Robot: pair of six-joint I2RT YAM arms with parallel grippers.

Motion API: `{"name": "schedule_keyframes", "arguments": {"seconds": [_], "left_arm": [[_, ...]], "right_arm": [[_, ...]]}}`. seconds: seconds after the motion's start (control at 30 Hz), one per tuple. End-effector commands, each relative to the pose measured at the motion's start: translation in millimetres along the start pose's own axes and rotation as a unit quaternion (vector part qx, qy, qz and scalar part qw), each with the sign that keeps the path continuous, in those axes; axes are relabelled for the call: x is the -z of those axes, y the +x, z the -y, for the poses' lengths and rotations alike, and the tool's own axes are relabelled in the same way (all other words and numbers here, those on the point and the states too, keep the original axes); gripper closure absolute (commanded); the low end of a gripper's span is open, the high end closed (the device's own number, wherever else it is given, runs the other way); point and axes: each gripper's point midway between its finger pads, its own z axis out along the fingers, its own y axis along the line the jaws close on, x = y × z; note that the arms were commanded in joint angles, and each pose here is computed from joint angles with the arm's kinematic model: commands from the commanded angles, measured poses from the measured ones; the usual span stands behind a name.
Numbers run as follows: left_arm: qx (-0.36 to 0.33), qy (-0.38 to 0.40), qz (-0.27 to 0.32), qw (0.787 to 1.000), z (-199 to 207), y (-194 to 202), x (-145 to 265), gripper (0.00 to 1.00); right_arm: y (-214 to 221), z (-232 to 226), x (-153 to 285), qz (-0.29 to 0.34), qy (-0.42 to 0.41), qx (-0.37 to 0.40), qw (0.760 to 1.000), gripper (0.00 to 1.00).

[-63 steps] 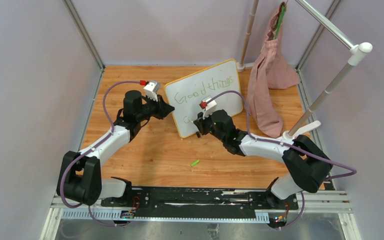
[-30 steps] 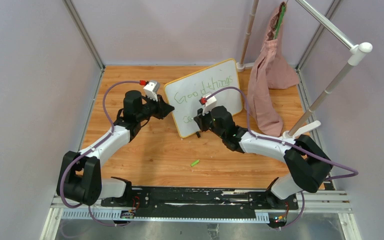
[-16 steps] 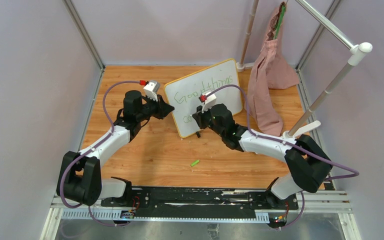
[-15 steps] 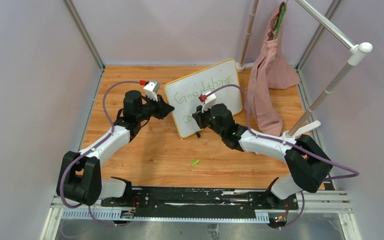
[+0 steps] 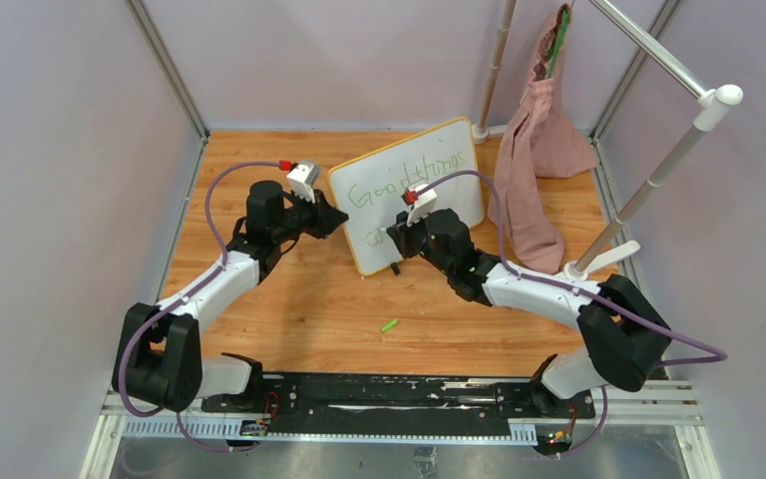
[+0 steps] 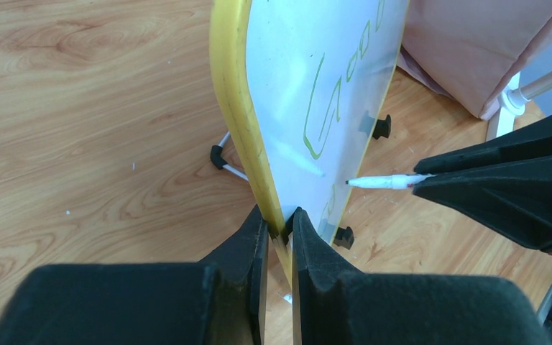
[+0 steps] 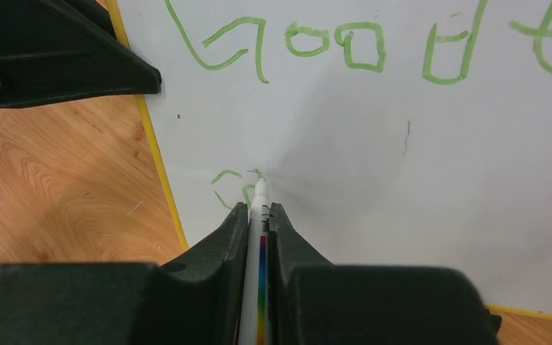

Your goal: Write a sentence on the whiteboard

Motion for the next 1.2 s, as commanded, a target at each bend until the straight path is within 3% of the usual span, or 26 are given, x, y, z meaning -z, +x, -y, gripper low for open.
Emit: {"name": "schedule_keyframes", "arguments": {"seconds": [0.0, 0.53, 1.17], "left_arm": [[-0.038, -0.044, -0.01, 0.998, -19, 5, 2, 1.0], [-0.039, -0.046, -0.01, 0.998, -20, 6, 2, 1.0], [-0.04, -0.045, -0.008, 0.998, -19, 4, 3, 1.0]], "right_arm": [[-17, 11, 16, 0.031, 0.018, -0.002, 0.999, 1.0], [-5, 3, 5, 0.012, -0.022, 0.002, 1.0, 1.0], [-3, 21, -6, 0.009, 0.014, -0.008, 1.0, 1.0]]}}
